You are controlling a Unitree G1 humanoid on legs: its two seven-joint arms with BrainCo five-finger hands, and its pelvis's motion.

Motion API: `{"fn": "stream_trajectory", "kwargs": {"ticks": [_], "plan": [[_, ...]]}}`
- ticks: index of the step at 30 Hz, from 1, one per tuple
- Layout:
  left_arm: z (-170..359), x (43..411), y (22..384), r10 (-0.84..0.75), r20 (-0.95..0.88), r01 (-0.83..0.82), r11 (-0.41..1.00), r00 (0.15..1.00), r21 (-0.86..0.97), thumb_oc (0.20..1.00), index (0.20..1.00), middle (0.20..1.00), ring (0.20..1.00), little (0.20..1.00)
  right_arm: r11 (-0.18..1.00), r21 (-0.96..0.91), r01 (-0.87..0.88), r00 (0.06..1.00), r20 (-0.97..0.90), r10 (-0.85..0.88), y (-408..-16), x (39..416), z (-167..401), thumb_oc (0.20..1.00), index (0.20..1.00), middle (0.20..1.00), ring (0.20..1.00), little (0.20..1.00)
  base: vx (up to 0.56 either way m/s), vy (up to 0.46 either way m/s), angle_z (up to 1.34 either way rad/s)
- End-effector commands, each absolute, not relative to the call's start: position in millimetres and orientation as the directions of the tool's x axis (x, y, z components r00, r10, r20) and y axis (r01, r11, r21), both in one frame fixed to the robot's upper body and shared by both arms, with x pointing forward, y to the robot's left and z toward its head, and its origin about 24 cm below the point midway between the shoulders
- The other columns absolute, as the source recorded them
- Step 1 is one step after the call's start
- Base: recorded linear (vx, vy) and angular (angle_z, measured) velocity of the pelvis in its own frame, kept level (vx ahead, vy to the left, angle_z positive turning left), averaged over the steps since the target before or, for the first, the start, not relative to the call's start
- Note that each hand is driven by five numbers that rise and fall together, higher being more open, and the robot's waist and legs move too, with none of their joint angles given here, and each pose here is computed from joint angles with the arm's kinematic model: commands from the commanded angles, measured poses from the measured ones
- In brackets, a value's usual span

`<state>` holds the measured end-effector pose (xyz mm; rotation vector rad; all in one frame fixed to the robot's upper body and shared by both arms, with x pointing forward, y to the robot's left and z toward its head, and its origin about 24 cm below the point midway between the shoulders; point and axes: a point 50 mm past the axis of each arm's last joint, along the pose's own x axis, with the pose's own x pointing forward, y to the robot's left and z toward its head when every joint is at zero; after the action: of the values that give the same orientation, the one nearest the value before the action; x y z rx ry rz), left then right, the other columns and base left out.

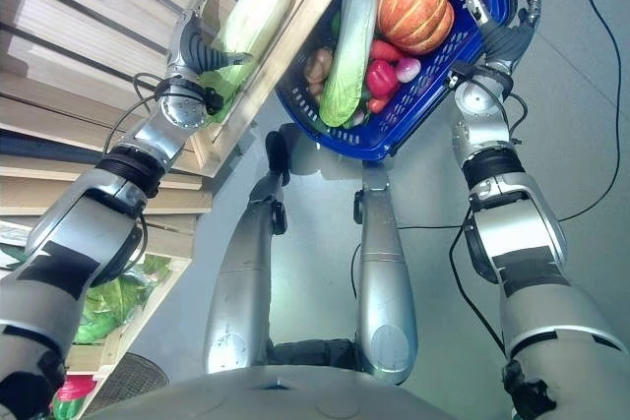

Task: Pick up fruits and vegetables into the basket

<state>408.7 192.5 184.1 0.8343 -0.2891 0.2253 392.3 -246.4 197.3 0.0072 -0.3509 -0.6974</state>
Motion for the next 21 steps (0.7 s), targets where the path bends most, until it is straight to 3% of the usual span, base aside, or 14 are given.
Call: {"fn": "stream_trajectory", "kwargs": {"ticks": [1,10,21], "plan": [[182.6,409.7,206.8,0.142,0.294,-0.308,0.686,0.945,0.659,1.000,1.000,1.000,1.000,1.000,0.685,0.168,0.709,0.577,0.421,-0.700,-273.3,376.7,211.0,1.000,1.000,1.000,1.000,1.000,0.01,0.041,-0.10],[167.6,411.8,220.7,0.192,0.165,-0.251,0.669,0.968,0.700,1.000,1.000,1.000,1.000,1.000,0.600,0.199,0.775,0.528,0.318,-0.787,-300.5,367.7,186.5,1.000,1.000,1.000,1.000,1.000,0.00,0.008,-0.01],[157.2,408.0,247.7,0.289,0.045,-0.238,0.677,0.956,0.697,1.000,1.000,1.000,1.000,1.000,0.624,0.231,0.746,0.576,0.246,-0.780,-300.2,369.8,175.5,1.000,1.000,1.000,1.000,1.000,0.00,0.002,-0.03]]}}
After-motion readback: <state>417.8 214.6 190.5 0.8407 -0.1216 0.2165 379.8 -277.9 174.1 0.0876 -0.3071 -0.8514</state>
